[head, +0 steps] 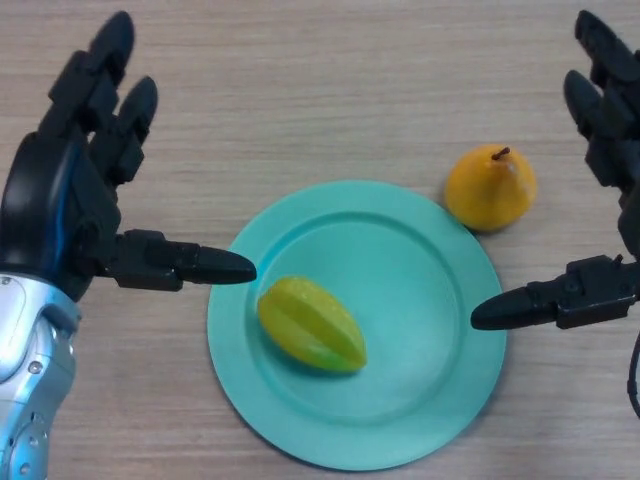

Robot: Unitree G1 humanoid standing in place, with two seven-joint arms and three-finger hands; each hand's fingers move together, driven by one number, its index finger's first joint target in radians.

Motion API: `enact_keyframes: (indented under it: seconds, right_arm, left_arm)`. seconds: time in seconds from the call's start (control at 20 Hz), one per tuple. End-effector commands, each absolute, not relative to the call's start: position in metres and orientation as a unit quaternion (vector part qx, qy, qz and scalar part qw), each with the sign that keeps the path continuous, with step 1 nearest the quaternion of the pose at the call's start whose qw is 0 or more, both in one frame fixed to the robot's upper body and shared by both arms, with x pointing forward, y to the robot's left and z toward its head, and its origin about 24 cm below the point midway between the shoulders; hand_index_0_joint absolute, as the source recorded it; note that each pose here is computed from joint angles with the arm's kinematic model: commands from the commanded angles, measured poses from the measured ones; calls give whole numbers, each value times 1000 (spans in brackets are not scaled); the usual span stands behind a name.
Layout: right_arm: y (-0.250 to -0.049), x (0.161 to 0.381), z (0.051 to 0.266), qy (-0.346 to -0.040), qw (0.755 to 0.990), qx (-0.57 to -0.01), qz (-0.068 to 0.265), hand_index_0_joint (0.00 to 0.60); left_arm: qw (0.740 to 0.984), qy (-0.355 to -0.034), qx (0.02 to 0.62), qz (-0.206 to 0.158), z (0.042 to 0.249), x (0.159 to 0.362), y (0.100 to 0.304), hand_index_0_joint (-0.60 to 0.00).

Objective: Pick up the yellow starfruit and place it on the plate

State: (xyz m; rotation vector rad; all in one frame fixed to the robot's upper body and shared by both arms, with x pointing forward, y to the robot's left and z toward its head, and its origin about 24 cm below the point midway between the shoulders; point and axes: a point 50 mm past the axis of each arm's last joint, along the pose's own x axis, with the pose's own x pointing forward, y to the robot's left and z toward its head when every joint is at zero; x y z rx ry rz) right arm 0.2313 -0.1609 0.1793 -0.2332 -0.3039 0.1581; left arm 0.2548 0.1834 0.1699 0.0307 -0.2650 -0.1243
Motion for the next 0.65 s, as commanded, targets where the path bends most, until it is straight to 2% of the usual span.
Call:
enact_keyframes:
  seconds: [0.05, 0.25, 0.5, 0.65]
  right_arm:
    - [-162, 223, 208, -260, 955, -125, 75, 0]
    - [-158, 219, 206, -259, 950, -147, 97, 0]
    - [-157, 218, 205, -256, 948, -159, 97, 0]
    - [-158, 216, 206, -263, 948, -156, 88, 0]
  left_arm:
    - [964, -255, 52, -53, 206, 245, 188, 0]
    - [958, -273, 74, -58, 209, 243, 185, 0]
    - [960, -267, 65, -55, 213, 237, 195, 0]
    - [955, -277, 90, -57, 212, 232, 199, 0]
